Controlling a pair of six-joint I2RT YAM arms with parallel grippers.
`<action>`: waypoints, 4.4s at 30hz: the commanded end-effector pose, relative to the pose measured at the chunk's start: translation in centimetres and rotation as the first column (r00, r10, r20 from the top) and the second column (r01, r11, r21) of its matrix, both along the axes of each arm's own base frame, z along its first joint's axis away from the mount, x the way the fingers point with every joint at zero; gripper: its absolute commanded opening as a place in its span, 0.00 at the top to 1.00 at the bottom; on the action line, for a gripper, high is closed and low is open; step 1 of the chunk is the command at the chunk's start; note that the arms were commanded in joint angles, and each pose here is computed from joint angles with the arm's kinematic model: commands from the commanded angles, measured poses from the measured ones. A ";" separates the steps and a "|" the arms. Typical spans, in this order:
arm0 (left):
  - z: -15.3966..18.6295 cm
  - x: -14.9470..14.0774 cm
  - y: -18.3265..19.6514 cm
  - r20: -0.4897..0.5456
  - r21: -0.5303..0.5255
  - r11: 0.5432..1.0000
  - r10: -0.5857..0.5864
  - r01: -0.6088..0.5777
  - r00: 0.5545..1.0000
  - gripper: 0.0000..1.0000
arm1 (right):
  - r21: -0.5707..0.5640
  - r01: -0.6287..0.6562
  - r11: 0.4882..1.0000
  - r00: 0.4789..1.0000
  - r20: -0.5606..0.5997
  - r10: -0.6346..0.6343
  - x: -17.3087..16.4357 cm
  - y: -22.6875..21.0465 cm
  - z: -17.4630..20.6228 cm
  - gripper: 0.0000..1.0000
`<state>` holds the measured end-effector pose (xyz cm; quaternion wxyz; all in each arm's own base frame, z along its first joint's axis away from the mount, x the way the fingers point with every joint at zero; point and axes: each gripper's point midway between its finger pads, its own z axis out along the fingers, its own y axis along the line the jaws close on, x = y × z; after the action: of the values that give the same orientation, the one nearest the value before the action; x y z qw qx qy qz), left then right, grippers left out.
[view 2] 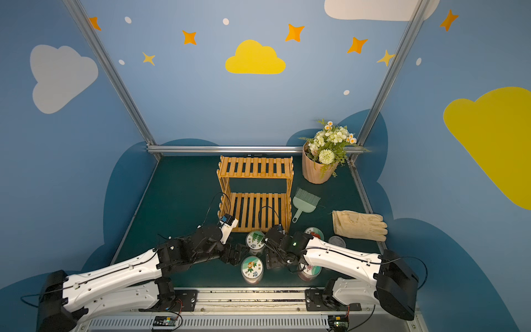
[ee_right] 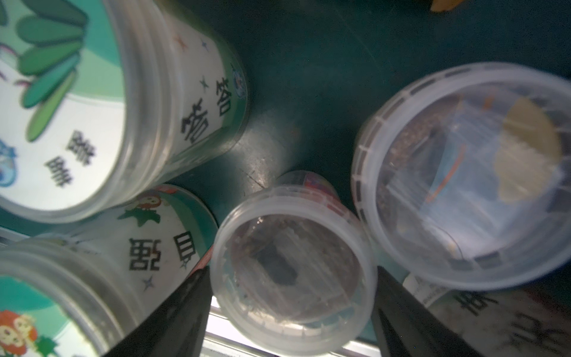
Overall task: Place the seed container on the shelf
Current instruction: Pick up the seed jar at the center of the board, then place the seed jar on the shelf.
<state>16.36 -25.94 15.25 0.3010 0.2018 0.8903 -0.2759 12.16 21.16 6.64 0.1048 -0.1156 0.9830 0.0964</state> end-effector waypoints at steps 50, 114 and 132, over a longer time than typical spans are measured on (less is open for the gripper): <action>-0.9 -0.6 -4.4 -0.090 0.060 0.979 -0.189 0.195 0.978 0.00 | 0.162 -0.050 0.986 0.999 0.014 0.048 -0.6 -0.2 2.3 0.28; 6.8 14.8 7.9 -0.176 -0.244 0.909 0.301 -0.338 0.937 0.07 | 0.243 -0.317 0.917 0.830 0.540 0.144 21.4 11.5 30.9 0.29; 4.6 11.2 5.3 -0.243 -0.248 0.947 0.145 -0.206 0.959 0.12 | 0.202 -0.297 0.933 0.852 0.497 0.164 22.2 11.8 28.6 0.29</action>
<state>28.54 -19.78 19.58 0.2562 0.0278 0.8927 -0.3698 33.94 33.43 35.17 0.3401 -0.2416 0.8809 0.2236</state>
